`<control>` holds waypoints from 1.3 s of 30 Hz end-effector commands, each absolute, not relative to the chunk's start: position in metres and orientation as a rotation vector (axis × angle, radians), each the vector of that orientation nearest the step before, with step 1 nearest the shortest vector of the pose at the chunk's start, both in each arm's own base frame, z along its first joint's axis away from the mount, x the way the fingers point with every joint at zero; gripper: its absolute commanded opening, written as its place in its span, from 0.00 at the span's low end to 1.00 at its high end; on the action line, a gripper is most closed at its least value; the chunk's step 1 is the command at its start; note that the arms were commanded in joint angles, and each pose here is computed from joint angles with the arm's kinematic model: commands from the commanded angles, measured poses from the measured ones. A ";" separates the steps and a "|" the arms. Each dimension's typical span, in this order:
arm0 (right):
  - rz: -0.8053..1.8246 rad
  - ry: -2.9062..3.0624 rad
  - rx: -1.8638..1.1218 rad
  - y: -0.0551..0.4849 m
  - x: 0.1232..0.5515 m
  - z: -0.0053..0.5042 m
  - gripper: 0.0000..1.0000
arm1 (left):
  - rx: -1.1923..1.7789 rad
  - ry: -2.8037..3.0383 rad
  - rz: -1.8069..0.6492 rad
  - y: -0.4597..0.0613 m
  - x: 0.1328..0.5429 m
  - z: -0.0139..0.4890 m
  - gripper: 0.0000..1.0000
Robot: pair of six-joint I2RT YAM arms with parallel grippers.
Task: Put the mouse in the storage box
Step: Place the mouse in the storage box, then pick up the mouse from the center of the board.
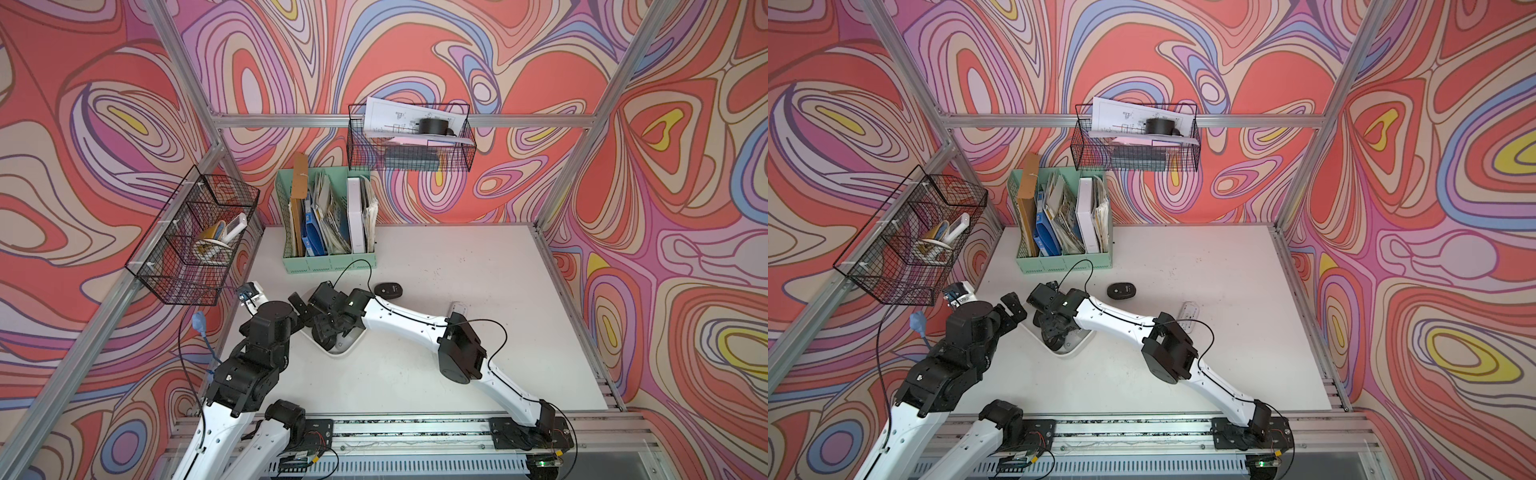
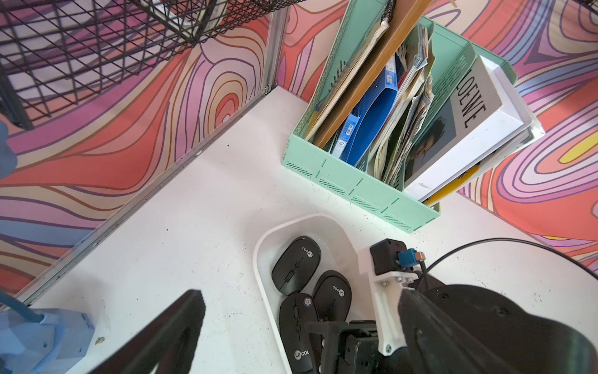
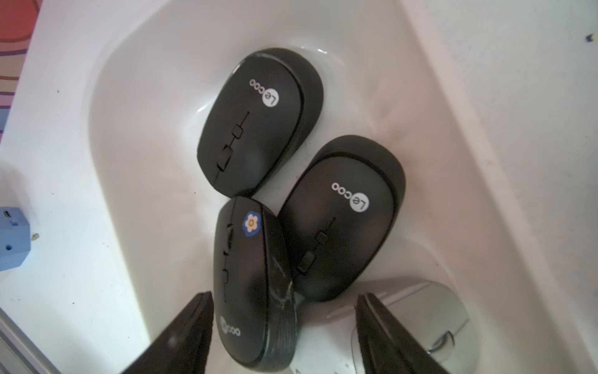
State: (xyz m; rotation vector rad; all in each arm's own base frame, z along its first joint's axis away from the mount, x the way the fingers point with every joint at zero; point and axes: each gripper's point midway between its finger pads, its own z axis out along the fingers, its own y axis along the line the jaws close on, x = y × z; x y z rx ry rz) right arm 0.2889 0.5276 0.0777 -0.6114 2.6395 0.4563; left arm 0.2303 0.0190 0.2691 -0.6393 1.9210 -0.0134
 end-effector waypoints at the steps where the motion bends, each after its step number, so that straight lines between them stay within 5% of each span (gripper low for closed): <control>1: 0.492 2.565 -0.550 0.512 0.300 0.125 0.72 | -0.659 1.910 0.009 0.024 0.227 0.269 0.99; 7: 0.438 2.518 -0.418 0.453 0.310 0.161 0.71 | -0.653 1.911 -0.009 0.022 0.229 0.268 0.99; 23: 0.270 2.647 -0.058 0.262 0.285 0.157 0.73 | -0.534 2.049 -0.108 -0.012 0.254 0.250 0.99; 39: 0.438 2.756 0.149 0.197 0.243 0.106 0.74 | -0.513 2.122 -0.172 -0.030 0.267 0.234 0.99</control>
